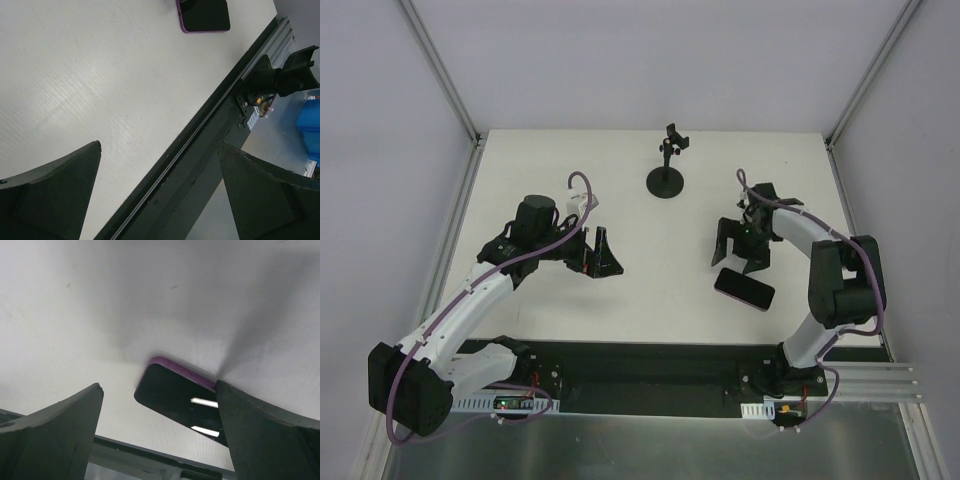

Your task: Place the phone on the phone stand

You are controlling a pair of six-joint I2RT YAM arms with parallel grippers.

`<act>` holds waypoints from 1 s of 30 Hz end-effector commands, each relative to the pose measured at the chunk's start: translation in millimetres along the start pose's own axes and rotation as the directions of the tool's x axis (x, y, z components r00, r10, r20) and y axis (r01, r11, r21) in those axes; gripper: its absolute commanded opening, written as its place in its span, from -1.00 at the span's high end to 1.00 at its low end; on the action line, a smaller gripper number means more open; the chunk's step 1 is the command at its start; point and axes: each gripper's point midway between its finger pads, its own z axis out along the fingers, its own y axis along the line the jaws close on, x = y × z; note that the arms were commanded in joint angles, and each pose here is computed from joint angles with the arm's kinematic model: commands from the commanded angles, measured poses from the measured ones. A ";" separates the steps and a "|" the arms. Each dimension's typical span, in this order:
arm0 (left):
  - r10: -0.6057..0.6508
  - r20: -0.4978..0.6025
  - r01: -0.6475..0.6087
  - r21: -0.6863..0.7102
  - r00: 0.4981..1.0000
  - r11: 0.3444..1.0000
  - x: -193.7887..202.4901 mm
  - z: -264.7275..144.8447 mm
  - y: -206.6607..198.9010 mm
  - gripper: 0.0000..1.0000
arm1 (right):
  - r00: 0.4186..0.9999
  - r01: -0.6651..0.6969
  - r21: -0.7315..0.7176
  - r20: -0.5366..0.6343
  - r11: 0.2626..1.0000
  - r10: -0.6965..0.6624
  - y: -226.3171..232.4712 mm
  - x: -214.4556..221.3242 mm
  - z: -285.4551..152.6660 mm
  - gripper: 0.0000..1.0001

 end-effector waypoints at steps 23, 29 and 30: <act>-0.091 -0.161 0.092 -0.003 0.983 0.996 17.1 58.3 -43.1 -0.79 | 0.719 -0.580 -0.149 0.369 0.801 0.589 -79.8 63.7 -41.6 -0.99; -0.076 -0.149 0.078 0.005 0.986 0.997 5.4 75.5 -53.0 -0.79 | 0.874 -0.302 -0.260 0.308 0.917 0.375 -17.1 5.1 -50.2 -0.97; -0.068 -0.150 0.069 0.005 0.986 0.998 3.8 77.8 -52.4 -0.79 | 0.906 -0.231 -0.255 0.295 0.939 0.303 -4.8 0.9 -50.4 -0.97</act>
